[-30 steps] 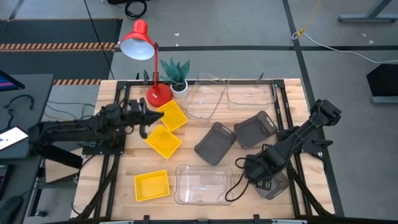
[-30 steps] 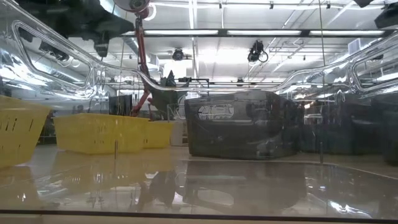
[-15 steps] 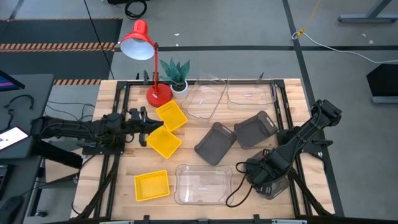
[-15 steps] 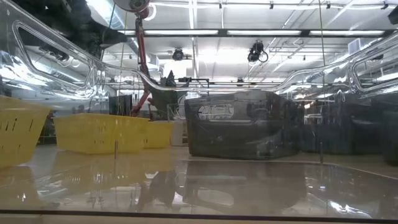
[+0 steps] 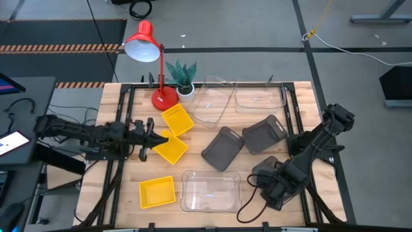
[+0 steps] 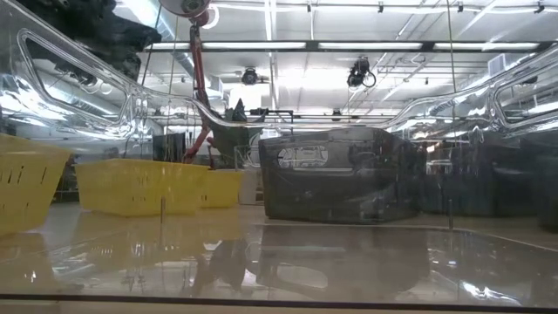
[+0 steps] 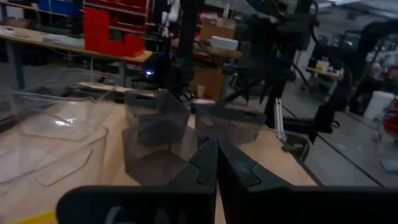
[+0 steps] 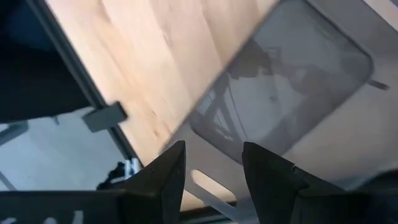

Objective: Stack baskets by color
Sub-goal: Stack the bottom black bin on the top right black bin

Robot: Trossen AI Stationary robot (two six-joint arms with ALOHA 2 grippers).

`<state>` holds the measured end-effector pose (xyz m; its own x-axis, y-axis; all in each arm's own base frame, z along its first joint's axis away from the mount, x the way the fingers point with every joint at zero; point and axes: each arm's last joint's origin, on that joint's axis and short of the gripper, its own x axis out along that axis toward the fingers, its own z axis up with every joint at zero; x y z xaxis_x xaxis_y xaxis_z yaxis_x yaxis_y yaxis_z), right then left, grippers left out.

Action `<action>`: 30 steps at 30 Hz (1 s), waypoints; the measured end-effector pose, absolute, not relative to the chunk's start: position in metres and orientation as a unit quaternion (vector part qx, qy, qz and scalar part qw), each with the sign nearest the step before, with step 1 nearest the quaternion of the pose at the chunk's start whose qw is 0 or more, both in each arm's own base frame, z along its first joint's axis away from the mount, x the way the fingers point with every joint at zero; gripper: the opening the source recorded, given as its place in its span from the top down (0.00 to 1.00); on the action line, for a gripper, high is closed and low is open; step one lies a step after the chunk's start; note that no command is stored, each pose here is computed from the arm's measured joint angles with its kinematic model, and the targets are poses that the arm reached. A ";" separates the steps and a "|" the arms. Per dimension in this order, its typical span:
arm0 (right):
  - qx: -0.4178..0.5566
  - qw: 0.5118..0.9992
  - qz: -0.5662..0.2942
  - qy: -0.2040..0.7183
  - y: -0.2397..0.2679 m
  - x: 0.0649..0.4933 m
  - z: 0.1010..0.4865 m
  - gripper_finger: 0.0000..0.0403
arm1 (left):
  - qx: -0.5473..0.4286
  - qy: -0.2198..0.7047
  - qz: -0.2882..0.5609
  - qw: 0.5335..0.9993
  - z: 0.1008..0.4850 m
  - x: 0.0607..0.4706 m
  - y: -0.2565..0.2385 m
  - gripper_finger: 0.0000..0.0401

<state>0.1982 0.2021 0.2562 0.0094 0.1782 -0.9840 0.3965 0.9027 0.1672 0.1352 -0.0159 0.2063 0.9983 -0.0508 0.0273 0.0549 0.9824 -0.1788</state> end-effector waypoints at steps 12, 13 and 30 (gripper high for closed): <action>0.193 0.713 -0.072 0.670 0.204 0.202 0.257 0.59 | -0.086 -0.001 -0.052 0.995 0.205 0.134 -0.025 0.98; 0.190 0.715 -0.070 0.669 0.203 0.203 0.257 0.59 | -0.086 -0.002 -0.049 0.995 0.205 0.134 -0.025 0.98; 0.089 0.671 -0.004 0.736 0.193 0.193 0.256 0.59 | -0.126 -0.005 0.061 0.990 0.203 0.134 -0.019 0.97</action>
<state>0.1928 0.1929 0.2557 -0.0843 0.1261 -0.9884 0.1357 0.9842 0.1139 0.1338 -0.0186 0.2031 0.9925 0.1219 -0.0049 -0.1192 0.9606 -0.2509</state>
